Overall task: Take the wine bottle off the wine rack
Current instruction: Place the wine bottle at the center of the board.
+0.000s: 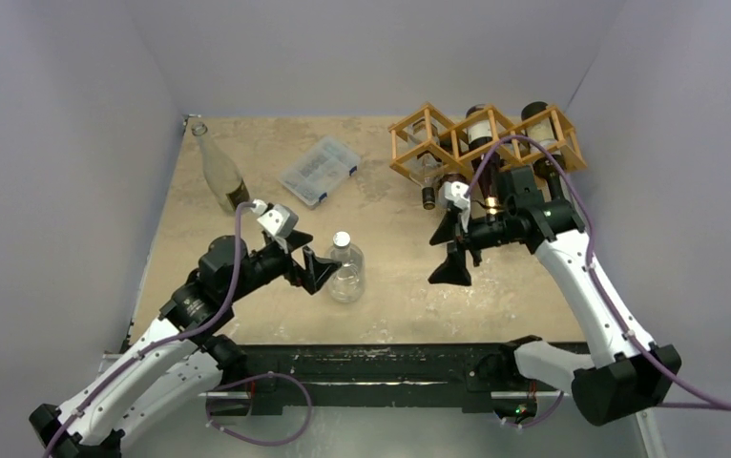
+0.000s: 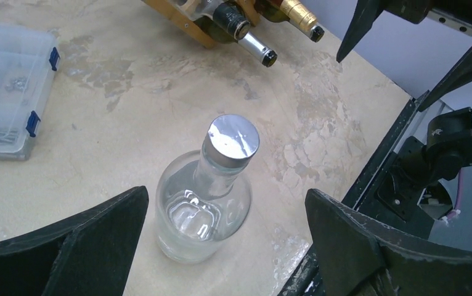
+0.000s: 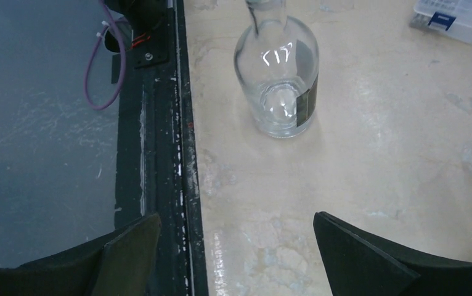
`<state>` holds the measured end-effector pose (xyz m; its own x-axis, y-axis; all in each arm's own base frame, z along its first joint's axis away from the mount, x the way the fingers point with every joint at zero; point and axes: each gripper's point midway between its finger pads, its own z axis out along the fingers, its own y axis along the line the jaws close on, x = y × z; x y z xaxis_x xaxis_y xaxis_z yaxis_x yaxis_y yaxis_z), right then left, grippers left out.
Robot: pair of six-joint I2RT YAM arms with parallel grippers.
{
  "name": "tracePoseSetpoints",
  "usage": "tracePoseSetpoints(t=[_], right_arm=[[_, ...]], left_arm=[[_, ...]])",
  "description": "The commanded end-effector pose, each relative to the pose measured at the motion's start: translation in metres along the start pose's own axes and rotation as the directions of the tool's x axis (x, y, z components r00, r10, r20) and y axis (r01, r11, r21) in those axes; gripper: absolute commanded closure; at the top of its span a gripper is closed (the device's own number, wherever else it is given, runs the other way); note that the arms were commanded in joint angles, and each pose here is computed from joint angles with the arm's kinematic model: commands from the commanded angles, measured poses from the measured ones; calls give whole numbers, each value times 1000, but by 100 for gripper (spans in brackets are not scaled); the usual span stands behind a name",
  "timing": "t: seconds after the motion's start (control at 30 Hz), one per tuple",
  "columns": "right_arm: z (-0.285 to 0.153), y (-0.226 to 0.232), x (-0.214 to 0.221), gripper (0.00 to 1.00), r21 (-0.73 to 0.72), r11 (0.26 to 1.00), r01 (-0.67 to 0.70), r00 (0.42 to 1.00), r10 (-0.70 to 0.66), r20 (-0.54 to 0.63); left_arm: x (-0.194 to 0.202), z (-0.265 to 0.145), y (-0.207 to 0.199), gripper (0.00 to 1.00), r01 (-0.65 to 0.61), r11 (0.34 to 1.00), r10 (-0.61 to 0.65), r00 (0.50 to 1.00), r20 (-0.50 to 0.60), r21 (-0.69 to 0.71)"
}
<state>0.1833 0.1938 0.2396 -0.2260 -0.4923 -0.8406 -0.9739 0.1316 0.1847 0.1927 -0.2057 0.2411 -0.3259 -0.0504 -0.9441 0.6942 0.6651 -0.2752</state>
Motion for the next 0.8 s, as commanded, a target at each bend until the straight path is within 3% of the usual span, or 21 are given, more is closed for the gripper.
tracePoseSetpoints(t=[0.0, 0.17, 0.43, 0.63, 0.77], right_arm=[[-9, 14, -2, 1, -40, 997, 59, 979, -50, 196], [-19, 11, 12, 1, 52, 997, 51, 959, -63, 277], [-20, -8, 16, 1, 123, 992, -10, 969, -21, 248], [-20, -15, 19, 1, 144, 989, -36, 972, 1, 234], [-20, -17, 21, 1, 159, 986, -43, 972, 5, 233]], left_arm=[[-32, 5, -9, 0, -84, 996, 85, 995, 49, -4], [-39, 17, -8, 0, -63, 996, 64, 998, 9, -58], [-40, 28, -7, 0, -1, 985, -8, 999, -52, -171], [-27, 32, -2, 7, -6, 936, -62, 982, -180, -352], [-24, 39, 0, 12, -31, 894, -69, 976, -205, -447]])
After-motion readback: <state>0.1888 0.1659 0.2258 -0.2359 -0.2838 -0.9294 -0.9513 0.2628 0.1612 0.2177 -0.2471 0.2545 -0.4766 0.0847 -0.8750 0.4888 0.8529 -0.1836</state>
